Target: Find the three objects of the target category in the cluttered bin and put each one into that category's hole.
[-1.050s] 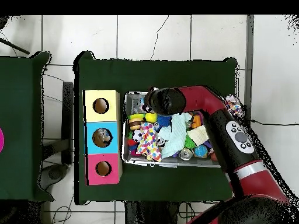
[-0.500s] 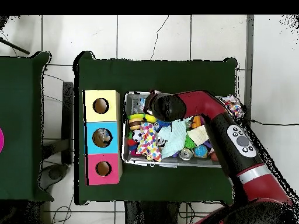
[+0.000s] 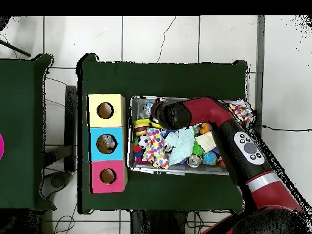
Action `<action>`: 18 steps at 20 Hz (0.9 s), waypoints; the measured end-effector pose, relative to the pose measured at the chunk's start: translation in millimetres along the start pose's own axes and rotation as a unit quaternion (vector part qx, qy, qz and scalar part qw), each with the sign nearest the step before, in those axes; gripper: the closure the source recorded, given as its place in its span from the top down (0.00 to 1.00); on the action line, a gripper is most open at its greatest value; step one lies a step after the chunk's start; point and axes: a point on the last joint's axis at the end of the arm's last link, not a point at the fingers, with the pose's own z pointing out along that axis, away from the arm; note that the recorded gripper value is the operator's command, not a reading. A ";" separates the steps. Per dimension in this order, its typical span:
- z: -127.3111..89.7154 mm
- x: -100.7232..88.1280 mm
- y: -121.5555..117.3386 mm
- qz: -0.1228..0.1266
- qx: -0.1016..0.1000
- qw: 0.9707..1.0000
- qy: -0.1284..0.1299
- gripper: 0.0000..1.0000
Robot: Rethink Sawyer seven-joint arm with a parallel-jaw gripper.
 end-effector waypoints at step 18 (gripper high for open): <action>31.8 -1.8 19.3 -0.004 -0.007 1.000 -0.014 1.00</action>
